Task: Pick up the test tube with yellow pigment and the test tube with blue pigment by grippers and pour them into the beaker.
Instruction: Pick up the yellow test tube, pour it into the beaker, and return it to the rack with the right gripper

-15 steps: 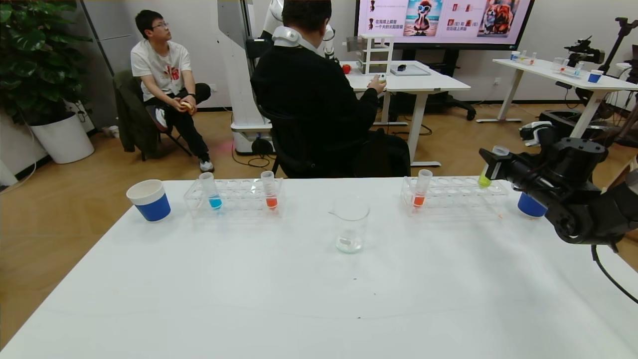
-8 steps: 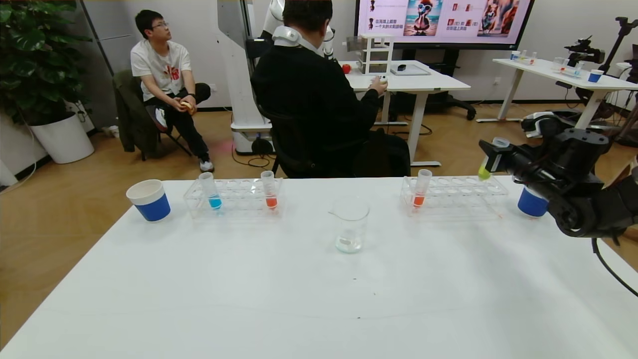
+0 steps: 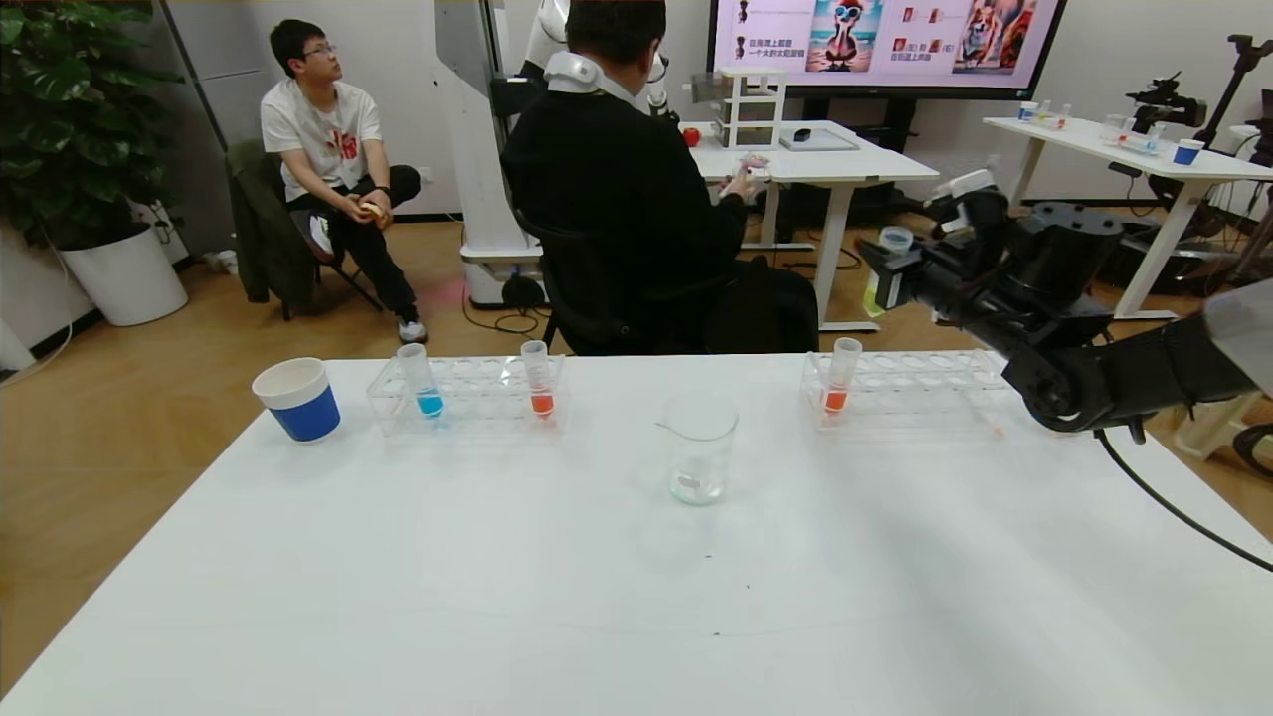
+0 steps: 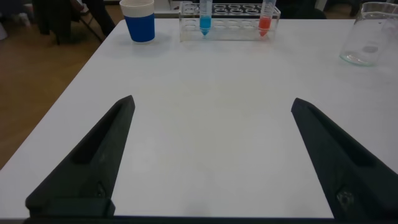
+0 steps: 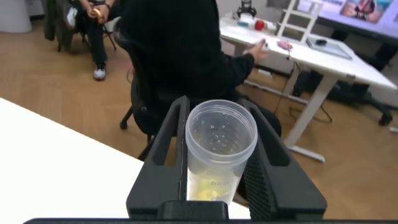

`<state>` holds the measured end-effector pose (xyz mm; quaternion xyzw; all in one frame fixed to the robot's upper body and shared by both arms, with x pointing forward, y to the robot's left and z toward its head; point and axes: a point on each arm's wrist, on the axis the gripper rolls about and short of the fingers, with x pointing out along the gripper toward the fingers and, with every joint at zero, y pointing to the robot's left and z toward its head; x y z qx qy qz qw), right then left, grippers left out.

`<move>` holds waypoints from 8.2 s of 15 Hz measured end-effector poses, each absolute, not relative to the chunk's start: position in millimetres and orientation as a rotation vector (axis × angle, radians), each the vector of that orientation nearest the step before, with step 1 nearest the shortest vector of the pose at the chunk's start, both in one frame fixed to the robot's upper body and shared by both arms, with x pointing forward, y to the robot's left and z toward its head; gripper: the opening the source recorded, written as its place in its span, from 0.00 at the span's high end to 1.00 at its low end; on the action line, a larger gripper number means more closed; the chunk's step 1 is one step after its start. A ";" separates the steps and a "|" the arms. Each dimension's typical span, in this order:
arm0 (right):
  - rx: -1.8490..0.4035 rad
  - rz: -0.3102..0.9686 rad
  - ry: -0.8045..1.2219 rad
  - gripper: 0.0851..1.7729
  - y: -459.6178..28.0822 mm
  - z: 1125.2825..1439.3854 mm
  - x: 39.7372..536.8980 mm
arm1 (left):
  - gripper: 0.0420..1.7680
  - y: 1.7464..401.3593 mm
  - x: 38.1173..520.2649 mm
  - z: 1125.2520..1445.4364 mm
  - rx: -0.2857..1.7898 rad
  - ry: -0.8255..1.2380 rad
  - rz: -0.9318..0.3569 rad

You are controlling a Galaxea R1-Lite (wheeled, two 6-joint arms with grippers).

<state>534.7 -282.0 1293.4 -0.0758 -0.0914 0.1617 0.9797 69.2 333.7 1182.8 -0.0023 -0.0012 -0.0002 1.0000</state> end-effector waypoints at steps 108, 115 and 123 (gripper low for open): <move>-0.027 -0.290 0.058 0.74 -483.0 1246.5 527.4 | 0.01 333.7 69.2 1182.8 -0.005 -0.002 0.000; -0.023 -0.291 0.074 0.74 -485.3 1212.8 533.6 | 0.01 333.7 69.2 1182.8 -0.005 -0.002 -0.001; -0.018 -0.289 0.098 0.43 -484.2 1204.3 532.1 | 0.01 333.7 69.2 1182.7 -0.005 -0.002 0.000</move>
